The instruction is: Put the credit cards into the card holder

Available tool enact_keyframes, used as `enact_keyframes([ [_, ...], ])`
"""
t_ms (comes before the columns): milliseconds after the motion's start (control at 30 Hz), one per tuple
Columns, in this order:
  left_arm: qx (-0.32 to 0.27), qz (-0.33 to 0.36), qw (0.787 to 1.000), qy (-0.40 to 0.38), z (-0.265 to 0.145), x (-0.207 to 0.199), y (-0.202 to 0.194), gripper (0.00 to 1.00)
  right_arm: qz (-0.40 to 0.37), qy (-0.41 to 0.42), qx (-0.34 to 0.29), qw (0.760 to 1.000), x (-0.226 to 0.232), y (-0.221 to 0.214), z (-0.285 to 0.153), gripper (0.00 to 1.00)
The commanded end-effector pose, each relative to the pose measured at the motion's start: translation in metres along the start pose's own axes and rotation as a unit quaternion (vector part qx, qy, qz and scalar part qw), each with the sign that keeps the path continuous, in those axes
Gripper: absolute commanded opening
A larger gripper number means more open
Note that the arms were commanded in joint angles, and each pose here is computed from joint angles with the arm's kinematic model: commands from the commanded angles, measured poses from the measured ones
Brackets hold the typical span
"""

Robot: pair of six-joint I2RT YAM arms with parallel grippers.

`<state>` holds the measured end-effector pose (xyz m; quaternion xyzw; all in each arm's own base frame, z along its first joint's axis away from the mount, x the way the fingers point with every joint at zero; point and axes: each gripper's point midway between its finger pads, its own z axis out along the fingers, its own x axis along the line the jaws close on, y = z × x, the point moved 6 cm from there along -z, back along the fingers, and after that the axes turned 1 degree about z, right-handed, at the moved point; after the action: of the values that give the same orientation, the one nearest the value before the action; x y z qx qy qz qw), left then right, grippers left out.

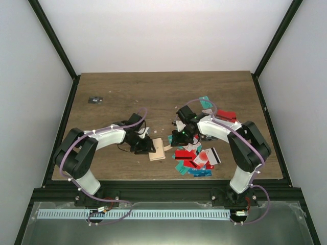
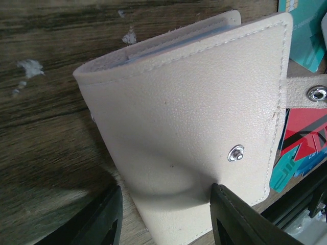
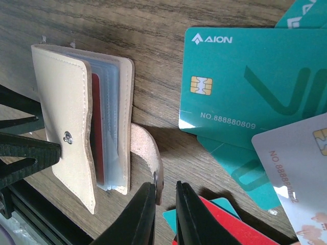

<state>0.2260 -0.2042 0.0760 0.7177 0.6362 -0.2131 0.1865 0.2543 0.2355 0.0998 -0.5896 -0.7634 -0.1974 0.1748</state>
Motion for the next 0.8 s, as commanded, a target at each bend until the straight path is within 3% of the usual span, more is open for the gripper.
enact_keyframes([
  [0,0.005,0.007,1.000,0.012,0.008,0.003,0.001,0.49,-0.012,0.011,-0.011,1.000,0.006,0.010,-0.003,0.14],
  [400,0.005,0.008,1.000,0.006,0.009,0.000,0.001,0.48,-0.009,0.016,-0.004,1.000,0.005,0.009,0.003,0.10],
  [600,0.005,0.008,1.000,0.006,0.009,0.000,0.001,0.47,-0.009,0.026,-0.003,1.000,0.008,0.010,0.002,0.01],
  [767,0.002,0.008,1.000,0.006,0.008,-0.001,0.002,0.45,-0.008,0.052,-0.002,0.999,0.018,0.011,-0.003,0.01],
])
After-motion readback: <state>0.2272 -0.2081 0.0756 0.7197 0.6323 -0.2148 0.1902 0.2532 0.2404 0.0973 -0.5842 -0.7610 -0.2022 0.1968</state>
